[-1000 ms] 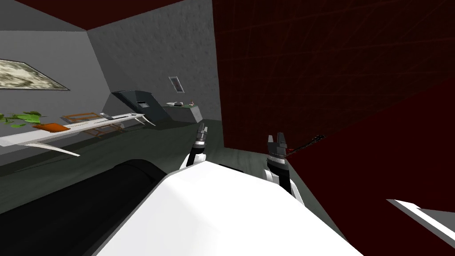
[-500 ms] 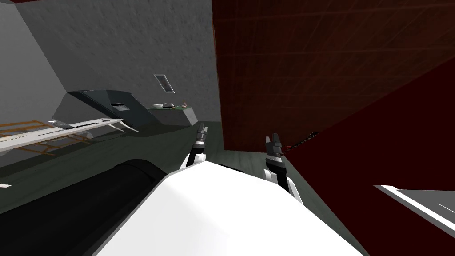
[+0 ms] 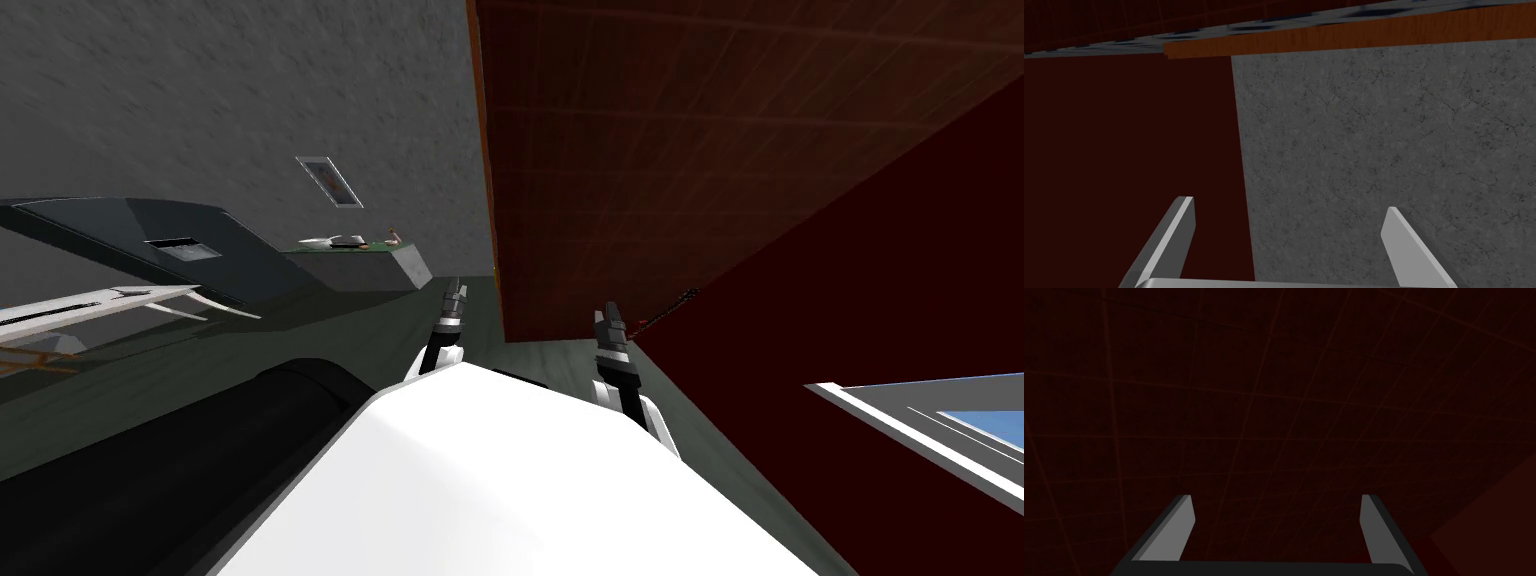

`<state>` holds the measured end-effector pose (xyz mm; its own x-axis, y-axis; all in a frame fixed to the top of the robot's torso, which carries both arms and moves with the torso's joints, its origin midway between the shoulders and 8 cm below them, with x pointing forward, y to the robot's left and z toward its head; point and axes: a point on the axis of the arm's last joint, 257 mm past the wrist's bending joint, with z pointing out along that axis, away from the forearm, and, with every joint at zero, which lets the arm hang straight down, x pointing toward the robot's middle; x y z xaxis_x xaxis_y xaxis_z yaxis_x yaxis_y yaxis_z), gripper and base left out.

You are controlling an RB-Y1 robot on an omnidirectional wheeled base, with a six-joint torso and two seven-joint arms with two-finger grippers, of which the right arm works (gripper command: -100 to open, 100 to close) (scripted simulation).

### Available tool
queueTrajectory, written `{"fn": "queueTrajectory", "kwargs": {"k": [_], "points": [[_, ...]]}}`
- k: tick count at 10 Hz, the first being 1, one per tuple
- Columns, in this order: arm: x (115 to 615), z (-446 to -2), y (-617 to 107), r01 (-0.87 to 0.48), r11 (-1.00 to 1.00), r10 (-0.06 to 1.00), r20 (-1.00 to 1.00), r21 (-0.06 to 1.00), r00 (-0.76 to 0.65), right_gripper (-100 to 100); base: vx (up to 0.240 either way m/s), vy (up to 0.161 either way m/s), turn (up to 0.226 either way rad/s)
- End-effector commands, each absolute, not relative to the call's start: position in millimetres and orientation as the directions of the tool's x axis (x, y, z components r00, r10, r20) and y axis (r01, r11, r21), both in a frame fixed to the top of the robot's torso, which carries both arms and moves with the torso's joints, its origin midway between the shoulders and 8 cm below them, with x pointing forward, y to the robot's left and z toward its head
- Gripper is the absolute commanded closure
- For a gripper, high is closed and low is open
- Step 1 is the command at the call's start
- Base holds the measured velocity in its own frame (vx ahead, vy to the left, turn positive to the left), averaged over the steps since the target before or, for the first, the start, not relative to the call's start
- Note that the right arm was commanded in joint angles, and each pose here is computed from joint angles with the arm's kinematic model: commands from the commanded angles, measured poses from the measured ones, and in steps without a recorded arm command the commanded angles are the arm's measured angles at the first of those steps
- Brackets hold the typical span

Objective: Push the door open

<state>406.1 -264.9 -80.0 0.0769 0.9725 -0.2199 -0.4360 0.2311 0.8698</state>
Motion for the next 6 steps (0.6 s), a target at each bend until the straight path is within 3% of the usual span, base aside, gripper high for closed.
{"fn": "queueTrajectory", "kwargs": {"k": [1,6], "points": [[412.3,-89.8,-266.8,-0.406,0.241,0.970,-0.231,0.881,0.075,-100,0.076,0.199,-0.227],[426.5,-121.9,-273.8,-0.315,0.273,0.962,-0.264,0.909,0.070,-100,0.075,0.229,-0.212]]}}
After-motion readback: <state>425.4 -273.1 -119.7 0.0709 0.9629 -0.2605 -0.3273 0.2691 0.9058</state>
